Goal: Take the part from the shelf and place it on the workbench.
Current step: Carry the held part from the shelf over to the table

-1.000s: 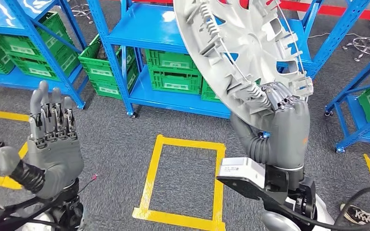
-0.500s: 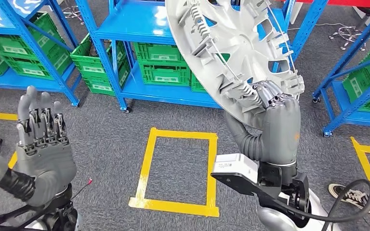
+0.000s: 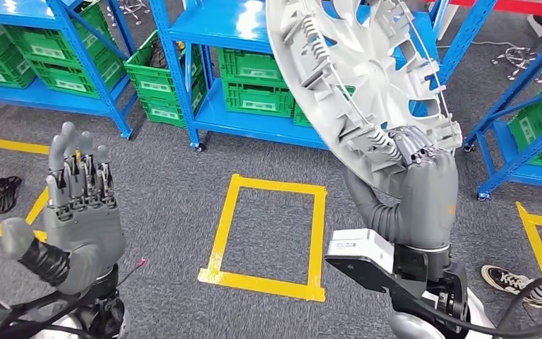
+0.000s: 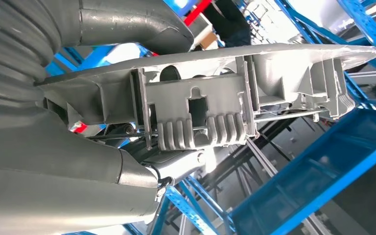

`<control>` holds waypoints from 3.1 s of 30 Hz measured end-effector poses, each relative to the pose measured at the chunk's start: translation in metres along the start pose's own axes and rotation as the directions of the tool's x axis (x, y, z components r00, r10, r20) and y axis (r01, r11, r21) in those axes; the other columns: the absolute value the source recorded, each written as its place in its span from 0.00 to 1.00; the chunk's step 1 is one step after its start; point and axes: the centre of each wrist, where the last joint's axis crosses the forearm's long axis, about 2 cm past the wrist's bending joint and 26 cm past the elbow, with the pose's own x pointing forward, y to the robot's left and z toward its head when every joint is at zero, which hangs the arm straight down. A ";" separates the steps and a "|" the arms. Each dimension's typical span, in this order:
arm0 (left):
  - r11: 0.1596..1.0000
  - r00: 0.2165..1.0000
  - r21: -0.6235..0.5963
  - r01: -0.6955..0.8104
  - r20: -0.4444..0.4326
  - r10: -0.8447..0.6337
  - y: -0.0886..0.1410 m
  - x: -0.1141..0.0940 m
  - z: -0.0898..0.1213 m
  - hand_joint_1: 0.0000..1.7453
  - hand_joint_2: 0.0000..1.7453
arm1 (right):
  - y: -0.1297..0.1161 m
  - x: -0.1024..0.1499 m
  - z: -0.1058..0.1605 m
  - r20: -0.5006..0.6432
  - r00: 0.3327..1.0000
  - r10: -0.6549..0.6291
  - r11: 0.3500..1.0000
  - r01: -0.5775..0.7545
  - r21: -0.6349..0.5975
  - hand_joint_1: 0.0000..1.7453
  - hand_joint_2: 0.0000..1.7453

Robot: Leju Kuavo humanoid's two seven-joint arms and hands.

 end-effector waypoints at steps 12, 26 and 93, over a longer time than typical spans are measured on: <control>1.000 1.000 0.001 0.002 -0.007 -0.002 -0.001 -0.001 0.002 0.00 0.00 | -0.001 0.000 -0.001 0.003 1.000 -0.002 1.000 0.002 0.006 1.00 1.00; 1.000 1.000 0.012 0.019 0.004 -0.019 0.000 0.001 0.001 0.00 0.00 | -0.003 -0.002 -0.002 -0.001 1.000 0.002 1.000 -0.002 0.018 1.00 1.00; 0.989 0.991 0.066 0.132 -0.011 -0.132 0.014 0.023 0.012 0.00 0.00 | -0.005 -0.009 0.005 -0.049 0.999 -0.023 0.997 0.026 0.072 1.00 1.00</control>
